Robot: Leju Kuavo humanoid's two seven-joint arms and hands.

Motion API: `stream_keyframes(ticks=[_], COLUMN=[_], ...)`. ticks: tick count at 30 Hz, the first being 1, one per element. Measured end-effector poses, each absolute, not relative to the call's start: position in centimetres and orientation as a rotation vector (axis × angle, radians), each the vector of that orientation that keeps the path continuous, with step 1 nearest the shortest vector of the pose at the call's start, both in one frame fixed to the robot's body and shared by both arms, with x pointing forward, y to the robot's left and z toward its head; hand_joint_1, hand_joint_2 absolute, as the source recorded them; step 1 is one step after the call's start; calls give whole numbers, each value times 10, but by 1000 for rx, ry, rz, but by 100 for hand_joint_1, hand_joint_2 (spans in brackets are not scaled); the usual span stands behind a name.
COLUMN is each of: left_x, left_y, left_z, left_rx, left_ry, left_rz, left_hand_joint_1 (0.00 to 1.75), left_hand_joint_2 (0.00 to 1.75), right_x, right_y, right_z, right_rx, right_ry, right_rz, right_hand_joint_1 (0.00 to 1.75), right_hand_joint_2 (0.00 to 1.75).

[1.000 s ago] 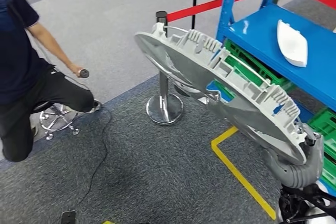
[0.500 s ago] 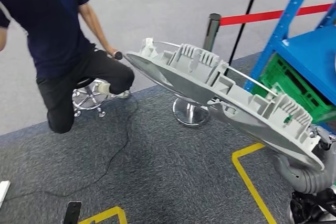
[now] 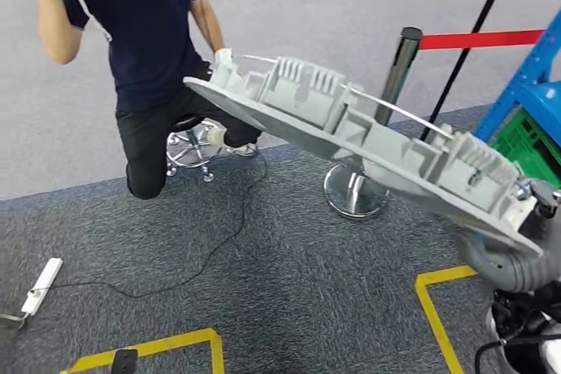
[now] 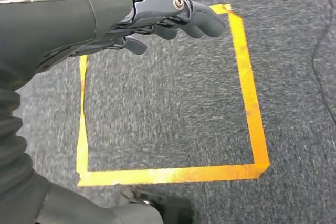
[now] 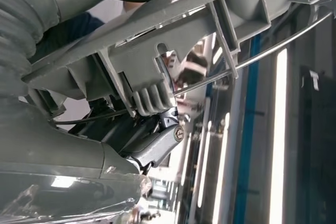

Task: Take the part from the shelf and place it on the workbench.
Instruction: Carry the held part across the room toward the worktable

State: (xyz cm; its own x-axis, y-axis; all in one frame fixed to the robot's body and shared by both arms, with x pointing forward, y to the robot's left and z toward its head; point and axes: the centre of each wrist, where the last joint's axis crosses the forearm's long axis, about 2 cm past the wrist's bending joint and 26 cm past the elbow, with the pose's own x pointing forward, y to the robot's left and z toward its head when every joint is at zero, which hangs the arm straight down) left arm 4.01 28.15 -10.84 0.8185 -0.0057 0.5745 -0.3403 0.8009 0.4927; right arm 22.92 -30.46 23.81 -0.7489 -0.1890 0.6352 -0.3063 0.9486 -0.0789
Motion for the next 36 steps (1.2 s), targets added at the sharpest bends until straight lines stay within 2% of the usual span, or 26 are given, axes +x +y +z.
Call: stream_keyframes(ticks=[10, 36], left_x=[41, 42], left_y=[281, 276], left_z=[-108, -108], left_rx=[616, 605], left_ry=[-604, -604], left_rz=[226, 241], left_hand_joint_1=[0, 0], left_hand_joint_2=[175, 175], right_x=[241, 231], right_y=[-304, -327], right_z=[240, 232], right_rx=[357, 272], right_ry=[-2420, -2401], right_rz=[243, 219], right_hand_joint_1=[175, 175], right_hand_joint_2=[175, 175])
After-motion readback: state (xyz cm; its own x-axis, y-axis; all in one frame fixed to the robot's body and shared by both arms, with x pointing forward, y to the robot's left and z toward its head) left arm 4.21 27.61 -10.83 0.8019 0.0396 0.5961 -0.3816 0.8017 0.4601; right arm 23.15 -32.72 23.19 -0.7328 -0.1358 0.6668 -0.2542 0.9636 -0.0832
